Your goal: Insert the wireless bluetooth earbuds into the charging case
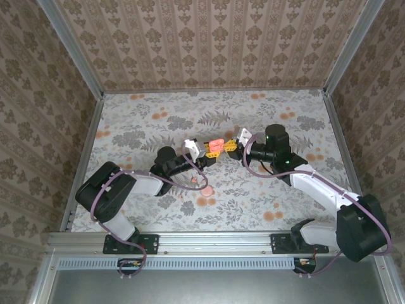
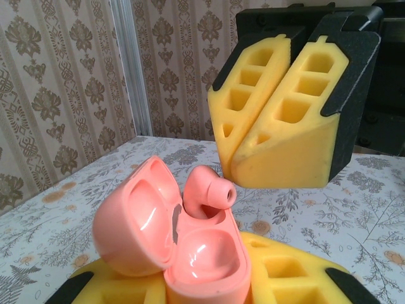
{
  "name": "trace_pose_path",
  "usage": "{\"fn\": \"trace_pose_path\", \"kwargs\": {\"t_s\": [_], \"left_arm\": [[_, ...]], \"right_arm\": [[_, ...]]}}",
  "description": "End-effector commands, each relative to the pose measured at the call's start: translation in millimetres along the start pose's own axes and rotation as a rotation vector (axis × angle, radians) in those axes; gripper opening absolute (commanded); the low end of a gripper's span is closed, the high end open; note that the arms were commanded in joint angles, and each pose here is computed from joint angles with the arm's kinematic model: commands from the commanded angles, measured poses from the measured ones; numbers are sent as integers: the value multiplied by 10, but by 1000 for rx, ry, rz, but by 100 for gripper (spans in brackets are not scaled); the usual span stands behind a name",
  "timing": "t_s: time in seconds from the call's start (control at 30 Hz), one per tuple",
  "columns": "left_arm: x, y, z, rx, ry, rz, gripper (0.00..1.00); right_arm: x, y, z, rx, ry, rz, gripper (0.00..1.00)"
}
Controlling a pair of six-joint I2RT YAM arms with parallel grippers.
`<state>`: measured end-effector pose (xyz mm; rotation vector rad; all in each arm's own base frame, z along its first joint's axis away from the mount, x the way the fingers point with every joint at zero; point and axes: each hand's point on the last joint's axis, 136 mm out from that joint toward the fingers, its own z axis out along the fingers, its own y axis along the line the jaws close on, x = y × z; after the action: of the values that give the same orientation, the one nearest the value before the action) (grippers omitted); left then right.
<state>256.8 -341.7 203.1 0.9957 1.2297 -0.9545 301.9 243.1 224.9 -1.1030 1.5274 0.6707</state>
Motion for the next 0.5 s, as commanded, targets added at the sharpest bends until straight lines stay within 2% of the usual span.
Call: {"fn": "trace_pose_path", "kwargs": {"t_s": [0.0, 0.47], "left_arm": [[-241, -43, 11, 19, -61, 46, 18], [-256, -42, 2, 18, -65, 50, 18]], "right_arm": [[-178, -22, 31, -9, -43, -23, 11], [-189, -38, 119, -15, -44, -23, 11]]}}
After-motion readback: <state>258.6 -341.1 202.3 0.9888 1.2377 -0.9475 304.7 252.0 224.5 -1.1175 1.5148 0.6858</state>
